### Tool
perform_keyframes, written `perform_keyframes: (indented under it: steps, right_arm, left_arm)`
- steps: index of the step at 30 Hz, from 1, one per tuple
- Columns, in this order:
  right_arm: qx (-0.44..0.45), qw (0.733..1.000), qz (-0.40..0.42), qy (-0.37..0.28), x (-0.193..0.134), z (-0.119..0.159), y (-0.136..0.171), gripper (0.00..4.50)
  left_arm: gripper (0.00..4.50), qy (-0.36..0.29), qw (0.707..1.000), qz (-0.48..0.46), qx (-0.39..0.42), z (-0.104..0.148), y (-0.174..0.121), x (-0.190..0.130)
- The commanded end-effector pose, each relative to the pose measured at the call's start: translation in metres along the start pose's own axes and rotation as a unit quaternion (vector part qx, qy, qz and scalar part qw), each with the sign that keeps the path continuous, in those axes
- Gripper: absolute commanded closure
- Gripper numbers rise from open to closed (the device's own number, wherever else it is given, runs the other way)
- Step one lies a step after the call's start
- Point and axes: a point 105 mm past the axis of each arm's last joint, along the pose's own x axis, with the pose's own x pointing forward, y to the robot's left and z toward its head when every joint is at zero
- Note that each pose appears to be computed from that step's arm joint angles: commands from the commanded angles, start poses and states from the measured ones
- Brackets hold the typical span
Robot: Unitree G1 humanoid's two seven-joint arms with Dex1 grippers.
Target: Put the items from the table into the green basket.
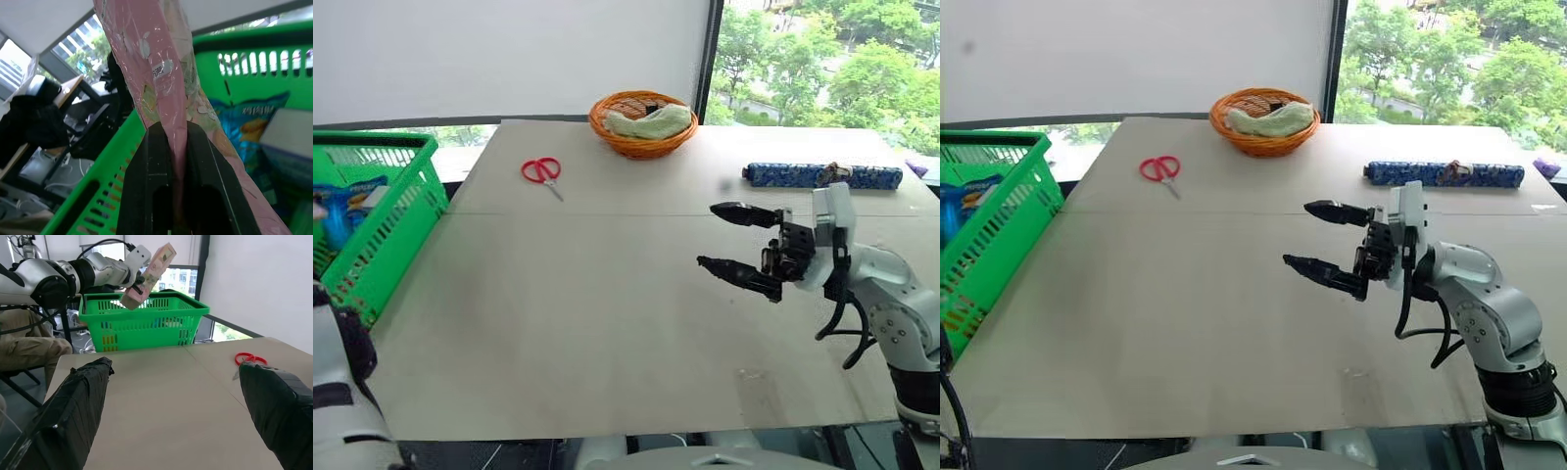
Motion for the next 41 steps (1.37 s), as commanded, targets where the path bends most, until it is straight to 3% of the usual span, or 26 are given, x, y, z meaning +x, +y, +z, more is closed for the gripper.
perform_keyframes:
  steps: [1, 2, 4, 11, 14, 16, 18, 21, 22, 27, 31, 33, 41]
  right_arm:
    - [-0.013, 1.000, 0.009, -0.009, 0.001, 0.007, 0.000, 0.00]
    - [-0.014, 1.000, 0.009, -0.008, 0.001, 0.007, 0.000, 0.00]
    - [-0.014, 1.000, 0.010, -0.008, 0.000, 0.007, 0.000, 0.00]
    - [-0.017, 1.000, 0.005, -0.007, -0.002, 0.008, -0.002, 0.00]
    - [-0.014, 1.000, -0.017, 0.000, -0.007, 0.004, -0.008, 0.00]
    - [-0.010, 0.999, -0.047, 0.007, -0.016, -0.004, -0.016, 0.00]
    - [-0.003, 0.997, -0.081, 0.014, -0.028, -0.013, -0.026, 0.00]
    - [0.004, 0.986, -0.151, 0.068, -0.061, -0.041, -0.043, 0.00]
    - [0.010, 0.982, -0.167, 0.090, -0.074, -0.052, -0.045, 0.00]
    - [0.015, 0.963, -0.229, 0.141, -0.118, -0.079, -0.045, 0.00]
    - [-0.010, 0.946, -0.282, 0.160, -0.148, -0.094, -0.042, 0.00]
    - [-0.013, 0.939, -0.304, 0.161, -0.158, -0.096, -0.043, 0.00]
    - [-0.005, 0.939, -0.295, 0.176, -0.163, -0.103, -0.032, 0.00]
  left_arm:
    - [4.45, -0.019, 1.000, -0.006, -0.012, 0.006, 0.003, -0.003]
    - [3.86, -0.020, 1.000, -0.009, -0.015, 0.005, 0.001, -0.004]
    - [3.27, -0.025, 0.999, -0.011, -0.019, 0.005, 0.000, -0.005]
    - [0.10, -0.055, 0.998, -0.006, -0.013, 0.017, 0.001, -0.007]
    - [0.10, -0.146, 0.987, -0.054, -0.041, 0.055, -0.019, -0.017]
    - [0.10, -0.220, 0.958, -0.165, -0.077, 0.086, -0.058, -0.037]
    - [0.10, -0.246, 0.924, -0.278, -0.089, 0.096, -0.099, -0.059]
    - [0.10, -0.277, 0.852, -0.444, 0.017, 0.076, -0.174, -0.119]
    - [0.10, -0.280, 0.820, -0.499, 0.020, 0.065, -0.194, -0.144]
    - [0.10, -0.251, 0.716, -0.648, -0.069, 0.012, -0.240, -0.233]
    - [0.10, -0.158, 0.728, -0.667, -0.032, -0.060, -0.261, -0.244]
    - [0.10, -0.146, 0.728, -0.670, -0.015, -0.076, -0.266, -0.250]
    - [0.10, -0.174, 0.715, -0.676, -0.037, -0.060, -0.269, -0.254]
